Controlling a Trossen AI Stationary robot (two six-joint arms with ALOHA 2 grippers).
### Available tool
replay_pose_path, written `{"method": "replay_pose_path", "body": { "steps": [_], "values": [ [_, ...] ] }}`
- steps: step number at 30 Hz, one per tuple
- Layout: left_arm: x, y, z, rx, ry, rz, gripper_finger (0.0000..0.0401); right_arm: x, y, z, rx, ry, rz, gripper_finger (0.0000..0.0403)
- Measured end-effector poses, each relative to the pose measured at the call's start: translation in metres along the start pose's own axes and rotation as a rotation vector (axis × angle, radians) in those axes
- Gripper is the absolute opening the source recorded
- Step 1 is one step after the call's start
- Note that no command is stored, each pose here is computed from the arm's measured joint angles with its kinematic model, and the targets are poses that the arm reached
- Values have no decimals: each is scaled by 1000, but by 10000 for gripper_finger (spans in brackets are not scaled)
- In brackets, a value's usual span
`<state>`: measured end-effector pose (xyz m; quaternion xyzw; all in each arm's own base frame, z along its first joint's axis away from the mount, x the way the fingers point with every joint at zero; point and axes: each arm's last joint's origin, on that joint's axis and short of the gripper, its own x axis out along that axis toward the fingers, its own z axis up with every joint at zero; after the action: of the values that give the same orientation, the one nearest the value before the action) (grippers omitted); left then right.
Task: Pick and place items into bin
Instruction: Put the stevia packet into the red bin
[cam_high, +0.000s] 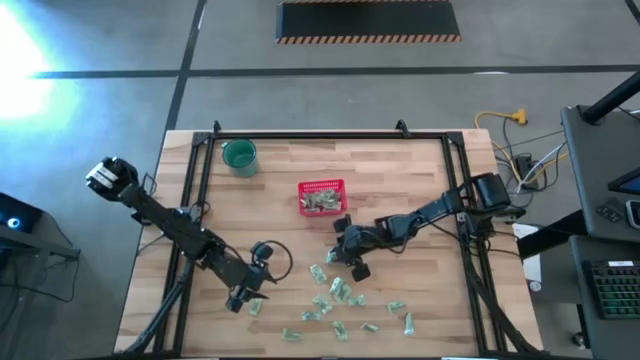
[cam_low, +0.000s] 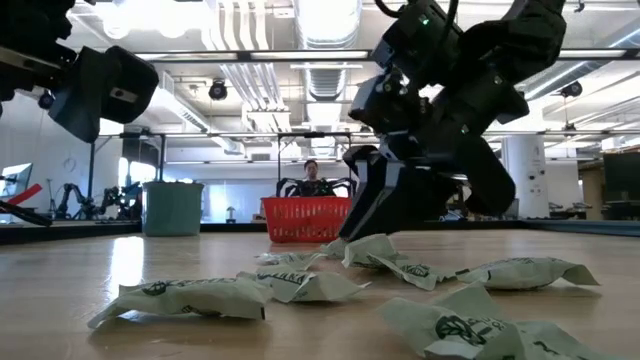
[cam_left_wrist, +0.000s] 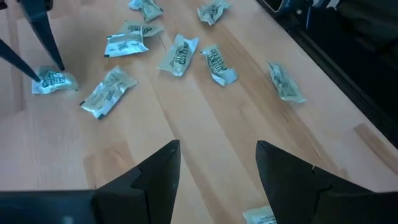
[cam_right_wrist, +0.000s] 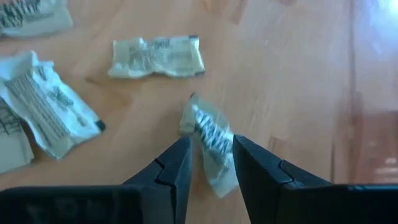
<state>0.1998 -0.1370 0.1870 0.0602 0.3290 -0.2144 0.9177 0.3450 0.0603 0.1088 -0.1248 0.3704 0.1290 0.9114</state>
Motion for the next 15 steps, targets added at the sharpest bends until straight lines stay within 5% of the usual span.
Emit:
{"method": "replay_pose_path", "body": {
  "steps": [9, 15],
  "values": [
    [0, 0, 0, 0, 1, 1, 193, 0, -1, 0, 22, 17, 2, 104],
    [0, 0, -1, 2, 2, 1, 193, -1, 0, -2, 18, 42, 8, 65]
  ]
}}
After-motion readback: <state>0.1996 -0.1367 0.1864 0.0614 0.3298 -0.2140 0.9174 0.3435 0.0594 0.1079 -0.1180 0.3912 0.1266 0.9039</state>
